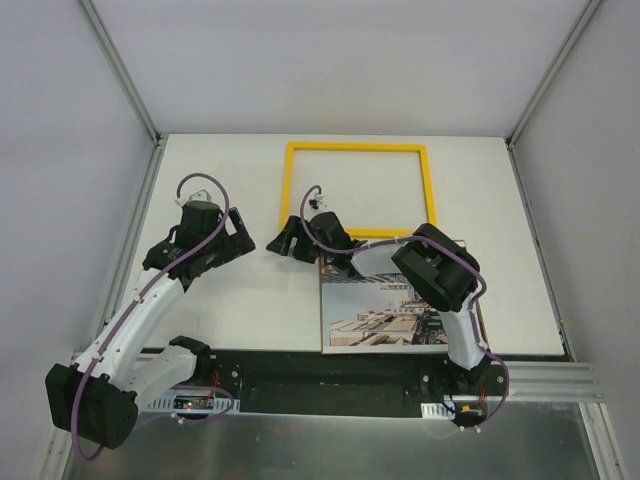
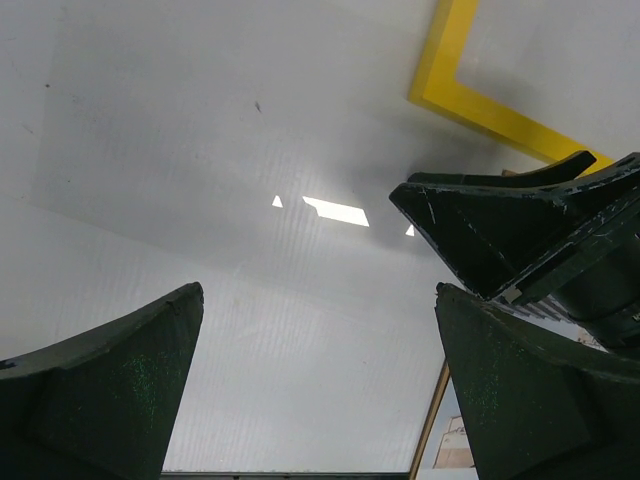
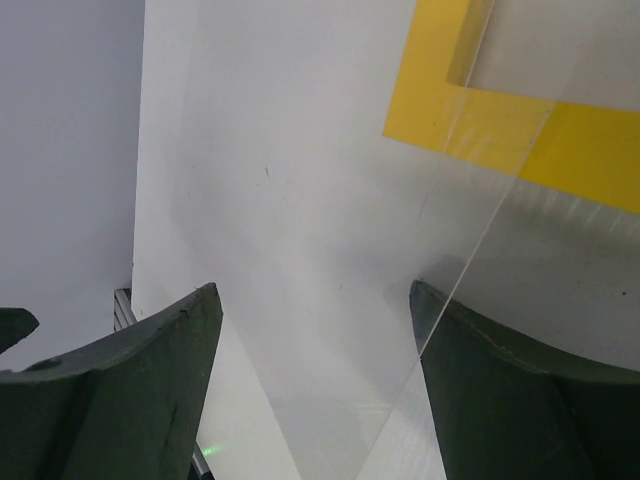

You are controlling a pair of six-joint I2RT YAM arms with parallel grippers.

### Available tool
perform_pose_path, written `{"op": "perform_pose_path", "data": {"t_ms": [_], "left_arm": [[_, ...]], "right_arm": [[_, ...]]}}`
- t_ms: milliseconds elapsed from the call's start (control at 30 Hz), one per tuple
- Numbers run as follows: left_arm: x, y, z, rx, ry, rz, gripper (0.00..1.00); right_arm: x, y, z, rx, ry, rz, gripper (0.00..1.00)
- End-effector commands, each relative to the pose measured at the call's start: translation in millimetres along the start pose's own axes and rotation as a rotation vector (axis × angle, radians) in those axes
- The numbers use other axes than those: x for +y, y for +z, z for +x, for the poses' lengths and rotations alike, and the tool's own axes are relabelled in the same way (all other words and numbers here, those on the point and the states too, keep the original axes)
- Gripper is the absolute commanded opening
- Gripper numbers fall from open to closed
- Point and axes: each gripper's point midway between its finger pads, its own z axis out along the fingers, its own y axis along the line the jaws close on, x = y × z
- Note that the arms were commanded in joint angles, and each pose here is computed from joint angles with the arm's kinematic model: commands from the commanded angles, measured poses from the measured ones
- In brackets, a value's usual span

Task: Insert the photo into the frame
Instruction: Pick up the glass panel from the center of the board.

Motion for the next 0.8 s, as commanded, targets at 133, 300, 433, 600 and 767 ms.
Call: {"op": "perform_pose_path", "data": {"t_ms": [133, 300, 433, 600, 767], "left_arm": [[-11.8, -7.9, -12.9, 0.010, -0.007, 0.050, 0.99], [-16.2, -10.4, -20.6, 0.004, -0.012, 0.068, 0.99], [-21.3, -8.3, -30.8, -0.004, -0.012, 0.078, 0.99], [-38.2, -1.1, -35.8, 0.042, -0.009, 0.143, 0.99], [-45.8, 10.5, -34.2, 0.075, -0.017, 0.192, 0.99]], "right_arm": [[-6.8, 7.5, 4.1, -0.049, 0.031, -0.046, 0.59], [0.1, -6.3, -10.0, -0.074, 0.011, -0.055, 0.29], [-0.7, -34.8, -29.6, -0.065, -0.018, 0.006, 0.06], [2.4, -90.2, -57.5, -0.053, -0.064, 0.035, 0.01], [-3.9, -145.3, -77.5, -0.045, -0.079, 0.051, 0.01]]}}
